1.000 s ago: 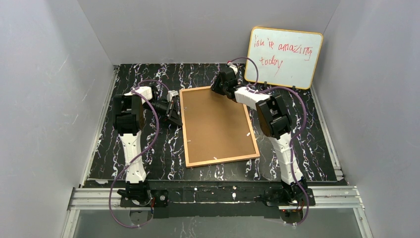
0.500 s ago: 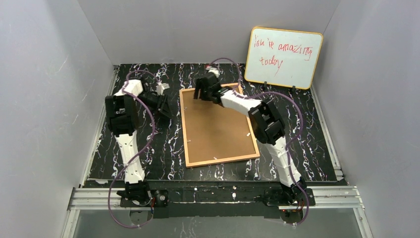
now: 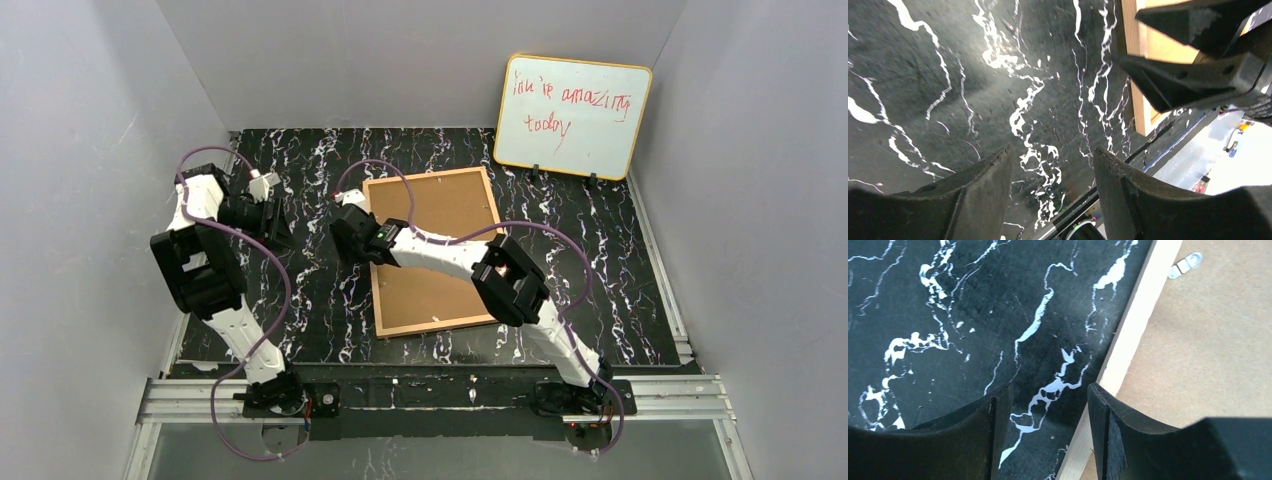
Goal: Put the photo into the frame
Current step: Turn over the photo frame at the center of the board.
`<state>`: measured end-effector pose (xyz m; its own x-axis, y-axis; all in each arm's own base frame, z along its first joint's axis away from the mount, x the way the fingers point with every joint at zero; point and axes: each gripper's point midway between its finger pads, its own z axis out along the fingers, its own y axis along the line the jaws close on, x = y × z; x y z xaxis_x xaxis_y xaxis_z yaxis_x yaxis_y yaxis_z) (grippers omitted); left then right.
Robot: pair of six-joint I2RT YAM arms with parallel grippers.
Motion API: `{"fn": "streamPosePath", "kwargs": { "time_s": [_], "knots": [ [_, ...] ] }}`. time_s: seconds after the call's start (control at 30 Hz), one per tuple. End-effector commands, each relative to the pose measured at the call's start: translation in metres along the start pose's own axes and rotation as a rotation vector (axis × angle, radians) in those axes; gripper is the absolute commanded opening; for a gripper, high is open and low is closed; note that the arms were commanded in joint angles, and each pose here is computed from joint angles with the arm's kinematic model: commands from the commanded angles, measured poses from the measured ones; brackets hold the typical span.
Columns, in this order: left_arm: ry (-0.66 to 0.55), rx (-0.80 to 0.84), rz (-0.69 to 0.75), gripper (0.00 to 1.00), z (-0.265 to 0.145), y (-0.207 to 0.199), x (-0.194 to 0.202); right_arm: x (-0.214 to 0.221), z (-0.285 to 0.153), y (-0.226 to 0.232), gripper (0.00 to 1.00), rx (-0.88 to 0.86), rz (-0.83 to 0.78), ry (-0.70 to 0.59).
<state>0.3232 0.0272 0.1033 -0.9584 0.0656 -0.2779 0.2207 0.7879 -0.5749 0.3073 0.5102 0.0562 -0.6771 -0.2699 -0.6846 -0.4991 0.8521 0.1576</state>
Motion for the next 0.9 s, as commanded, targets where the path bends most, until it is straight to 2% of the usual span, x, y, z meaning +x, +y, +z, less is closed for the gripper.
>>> {"fn": "streamPosePath", "kwargs": {
  "time_s": [0.0, 0.3, 0.47, 0.87],
  "knots": [
    [0.039, -0.026, 0.062, 0.57, -0.006, -0.014, 0.022, -0.005, -0.012, -0.024, 0.65, 0.165, -0.081, -0.025],
    [0.038, -0.010, 0.066, 0.57, -0.010, -0.022, 0.031, -0.013, -0.037, -0.025, 0.64, 0.244, -0.118, -0.083],
    [0.034, -0.001, 0.056, 0.59, -0.012, -0.024, 0.031, -0.004, -0.027, -0.029, 0.63, 0.263, -0.136, -0.058],
    [0.036, -0.016, 0.036, 0.60, -0.012, -0.021, 0.038, 0.010, 0.002, -0.032, 0.41, 0.299, -0.182, -0.024]
  ]
}}
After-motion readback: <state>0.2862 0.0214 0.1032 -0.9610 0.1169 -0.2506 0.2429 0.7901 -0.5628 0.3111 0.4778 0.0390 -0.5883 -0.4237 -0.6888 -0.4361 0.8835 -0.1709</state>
